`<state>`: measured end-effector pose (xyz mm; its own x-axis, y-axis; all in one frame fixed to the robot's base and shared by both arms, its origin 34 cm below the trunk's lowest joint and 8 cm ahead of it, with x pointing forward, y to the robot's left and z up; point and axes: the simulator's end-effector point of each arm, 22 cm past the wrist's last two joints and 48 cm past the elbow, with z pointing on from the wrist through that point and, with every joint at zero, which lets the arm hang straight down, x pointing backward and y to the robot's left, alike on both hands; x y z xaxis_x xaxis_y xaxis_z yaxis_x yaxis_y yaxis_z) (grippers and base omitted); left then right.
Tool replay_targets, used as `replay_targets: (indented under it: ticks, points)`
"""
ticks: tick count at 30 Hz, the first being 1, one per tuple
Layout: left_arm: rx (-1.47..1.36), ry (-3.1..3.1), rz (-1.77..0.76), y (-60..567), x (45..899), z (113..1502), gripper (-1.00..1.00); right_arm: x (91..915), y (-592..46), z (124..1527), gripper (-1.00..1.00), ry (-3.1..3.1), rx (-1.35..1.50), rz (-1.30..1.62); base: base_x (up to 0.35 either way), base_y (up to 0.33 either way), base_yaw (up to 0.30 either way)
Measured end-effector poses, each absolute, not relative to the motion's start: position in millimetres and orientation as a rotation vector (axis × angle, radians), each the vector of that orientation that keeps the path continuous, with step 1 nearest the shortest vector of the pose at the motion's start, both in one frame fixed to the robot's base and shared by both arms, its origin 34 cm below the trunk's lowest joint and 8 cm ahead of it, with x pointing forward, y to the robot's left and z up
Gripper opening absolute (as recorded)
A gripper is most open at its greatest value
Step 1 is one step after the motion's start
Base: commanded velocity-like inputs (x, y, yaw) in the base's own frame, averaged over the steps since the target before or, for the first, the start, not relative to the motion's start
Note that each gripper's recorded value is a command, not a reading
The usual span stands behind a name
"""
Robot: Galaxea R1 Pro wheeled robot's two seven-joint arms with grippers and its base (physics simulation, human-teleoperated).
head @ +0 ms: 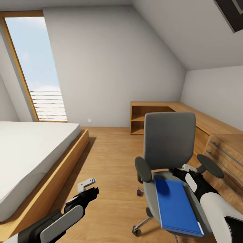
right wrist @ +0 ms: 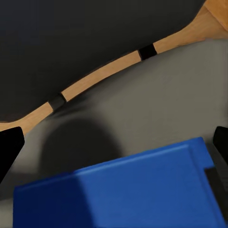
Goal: In the bedroom, organize the workspace by keeping the computer under the desk, ensuring the monitor is on the desk, placing the keyboard on the desk next to the monitor, placing the mouse on the desk next to the keyboard, moving the folder from the swivel chair onto the desk next to the mouse, stacking the notebook on top of the folder with the pen on top of the notebook, and positioning the swivel chair next to the desk.
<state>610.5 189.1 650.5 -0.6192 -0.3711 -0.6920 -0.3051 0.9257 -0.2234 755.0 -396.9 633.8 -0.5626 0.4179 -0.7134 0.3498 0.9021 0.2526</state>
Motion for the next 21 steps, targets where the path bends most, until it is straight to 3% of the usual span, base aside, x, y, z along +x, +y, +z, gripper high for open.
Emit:
replay_targets:
  ticks: [8, 21]
  points:
    - [-0.477, 2.281, -0.108, 188.8, 610.5, 650.5, 1.0, 754.0, -397.7, 632.2, 1.0, 2.223, 0.547, 0.1, 0.162, -0.151, 0.0]
    - [-0.477, 2.282, -0.109, 188.4, 610.4, 650.2, 1.0, 752.8, -397.6, 630.0, 1.0, 2.229, 0.545, 0.096, 0.023, -0.022, 0.0]
